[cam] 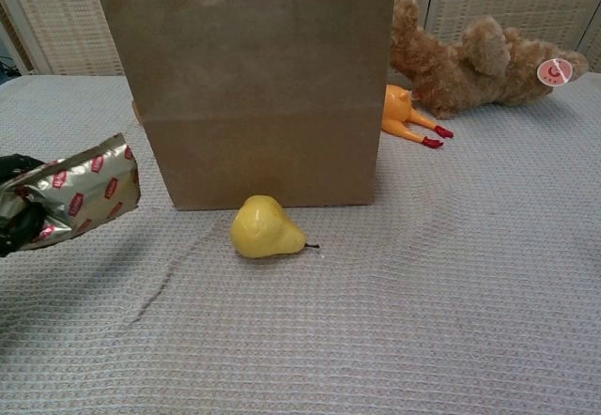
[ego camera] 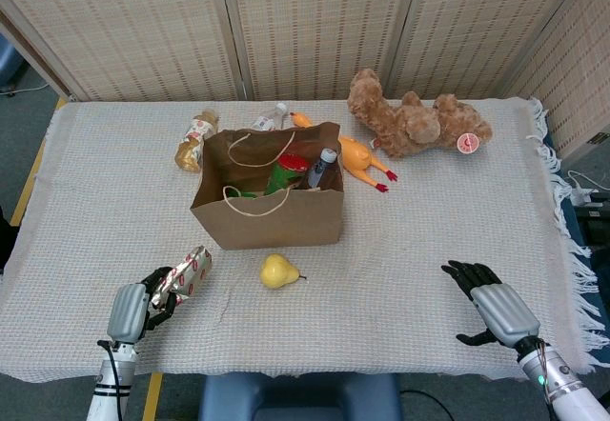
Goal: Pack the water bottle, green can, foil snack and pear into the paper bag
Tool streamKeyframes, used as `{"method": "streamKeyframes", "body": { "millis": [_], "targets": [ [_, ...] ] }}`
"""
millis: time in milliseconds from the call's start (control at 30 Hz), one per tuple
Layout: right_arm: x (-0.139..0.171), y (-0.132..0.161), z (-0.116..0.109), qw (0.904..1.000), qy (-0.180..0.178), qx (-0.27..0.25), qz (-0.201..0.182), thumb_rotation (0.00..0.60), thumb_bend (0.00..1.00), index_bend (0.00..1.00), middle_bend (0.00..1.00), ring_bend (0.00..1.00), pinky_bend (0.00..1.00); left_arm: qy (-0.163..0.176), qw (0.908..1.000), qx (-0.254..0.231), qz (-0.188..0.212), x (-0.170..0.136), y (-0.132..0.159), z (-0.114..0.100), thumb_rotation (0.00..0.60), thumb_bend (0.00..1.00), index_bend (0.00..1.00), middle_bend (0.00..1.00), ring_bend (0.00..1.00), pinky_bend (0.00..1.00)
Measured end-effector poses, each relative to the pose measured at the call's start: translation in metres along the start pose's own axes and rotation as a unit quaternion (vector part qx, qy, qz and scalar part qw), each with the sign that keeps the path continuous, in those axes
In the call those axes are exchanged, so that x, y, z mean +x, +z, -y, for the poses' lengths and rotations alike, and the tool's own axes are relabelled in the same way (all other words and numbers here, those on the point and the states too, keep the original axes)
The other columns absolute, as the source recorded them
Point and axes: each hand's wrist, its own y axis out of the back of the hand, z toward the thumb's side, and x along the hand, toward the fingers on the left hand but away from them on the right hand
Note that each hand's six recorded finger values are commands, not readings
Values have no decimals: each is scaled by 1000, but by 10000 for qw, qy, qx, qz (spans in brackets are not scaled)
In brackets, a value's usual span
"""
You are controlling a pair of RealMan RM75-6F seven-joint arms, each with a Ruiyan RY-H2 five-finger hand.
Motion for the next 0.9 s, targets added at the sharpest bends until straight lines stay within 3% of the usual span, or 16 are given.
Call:
{"method": "streamKeyframes", "body": {
  "millis": [167, 267, 400, 500, 667, 900],
  "targets": [
    [0, 0, 0, 10000, -5, -2, 1, 600, 22, 0, 0, 0, 0, 304, 9990, -249, -220, 5, -5, -19, 600, 705, 690, 844, 734, 846],
    [1, 0, 0, 10000, -9, 2, -4, 600, 22, 0, 0, 0, 0, 647, 9954, -535, -462, 15, -11, -42, 600, 705, 690, 844, 735, 846],
    [1, 1, 1, 10000, 5, 24, -30, 600, 22, 0, 0, 0, 0, 1398, 9773, -1318, -891, 39, -14, -94, 600, 704, 690, 844, 734, 846],
    [1, 2, 1, 10000, 5, 23, -30, 600, 22, 0, 0, 0, 0, 1731, 9632, -1834, -928, 55, -2, -126, 600, 705, 690, 844, 734, 846],
    [0, 2, 2, 10000, 21, 43, -25, 600, 22, 0, 0, 0, 0, 1729, 9582, -2208, -555, 74, 38, -146, 600, 705, 690, 844, 734, 846],
    [0, 1, 2, 10000, 31, 35, -6, 600, 22, 0, 0, 0, 0, 1232, 9694, -2119, 109, 94, 103, -138, 600, 704, 690, 844, 734, 846]
  ]
}}
